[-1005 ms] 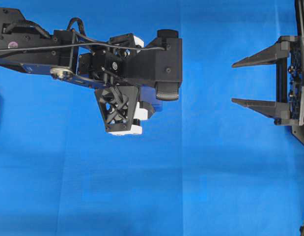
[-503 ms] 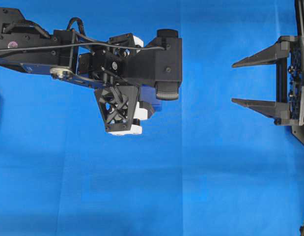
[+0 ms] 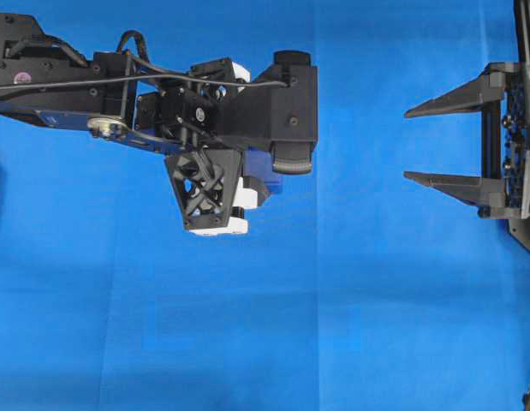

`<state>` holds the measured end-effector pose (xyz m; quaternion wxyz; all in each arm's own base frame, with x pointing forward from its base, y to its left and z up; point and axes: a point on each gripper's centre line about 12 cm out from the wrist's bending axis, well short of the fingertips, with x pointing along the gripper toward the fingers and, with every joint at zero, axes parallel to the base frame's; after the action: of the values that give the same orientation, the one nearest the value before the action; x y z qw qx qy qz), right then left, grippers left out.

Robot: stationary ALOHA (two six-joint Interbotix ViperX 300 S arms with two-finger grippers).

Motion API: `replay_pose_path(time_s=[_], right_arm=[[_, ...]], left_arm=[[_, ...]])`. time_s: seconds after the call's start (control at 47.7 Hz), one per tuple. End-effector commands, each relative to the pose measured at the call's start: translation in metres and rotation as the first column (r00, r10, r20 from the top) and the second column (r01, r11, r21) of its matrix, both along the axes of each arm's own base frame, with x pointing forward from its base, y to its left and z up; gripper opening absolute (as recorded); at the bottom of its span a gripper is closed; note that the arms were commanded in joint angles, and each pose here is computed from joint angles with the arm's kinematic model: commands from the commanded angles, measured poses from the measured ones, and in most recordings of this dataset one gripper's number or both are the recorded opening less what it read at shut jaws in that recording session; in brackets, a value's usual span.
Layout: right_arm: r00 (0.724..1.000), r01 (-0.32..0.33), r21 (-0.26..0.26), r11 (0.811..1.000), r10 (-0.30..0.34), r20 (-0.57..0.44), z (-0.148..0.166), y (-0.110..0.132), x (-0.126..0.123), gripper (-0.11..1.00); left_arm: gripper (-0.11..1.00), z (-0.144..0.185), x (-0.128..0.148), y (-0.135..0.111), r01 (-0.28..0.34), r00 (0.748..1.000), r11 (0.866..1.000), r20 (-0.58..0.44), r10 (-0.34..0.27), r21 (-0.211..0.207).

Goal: Handover the blue block to the right arm after grasping it with the left arm, then place it in the designated position.
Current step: 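Lift the blue cube with the left gripper, then rotate the left gripper to hold the cube up toward the right arm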

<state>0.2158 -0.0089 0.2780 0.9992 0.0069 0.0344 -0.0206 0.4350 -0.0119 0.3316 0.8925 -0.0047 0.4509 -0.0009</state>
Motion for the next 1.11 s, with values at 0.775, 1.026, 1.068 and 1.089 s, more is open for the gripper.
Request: replay_pose_path(time_s=[0.775,1.026,1.068,1.089], right_arm=[[1.0,0.002,0.002,1.0,-0.002,0.019,0.011,-0.001,0.002,0.97],[1.0,0.0,-0.001,1.0,0.0,0.023,0.012,0.0,0.003,0.97],[1.0,0.002,-0.001,1.0,-0.002,0.025,0.013,0.0,0.003,0.97],[1.0,0.002,-0.001,1.0,-0.002,0.026,0.013,0.0,0.003,0.97]], left_arm=[[0.49,0.021,-0.029,0.0,0.006,0.937,1.0,0.348,0.0,-0.015],[0.48,0.013,-0.069,-0.001,0.021,0.811,1.0,0.585,-0.005,-0.021],[0.48,0.011,-0.075,-0.001,0.023,0.786,0.999,0.618,-0.004,-0.023],[0.49,0.01,-0.078,-0.001,0.024,0.774,0.999,0.633,-0.004,-0.024]])
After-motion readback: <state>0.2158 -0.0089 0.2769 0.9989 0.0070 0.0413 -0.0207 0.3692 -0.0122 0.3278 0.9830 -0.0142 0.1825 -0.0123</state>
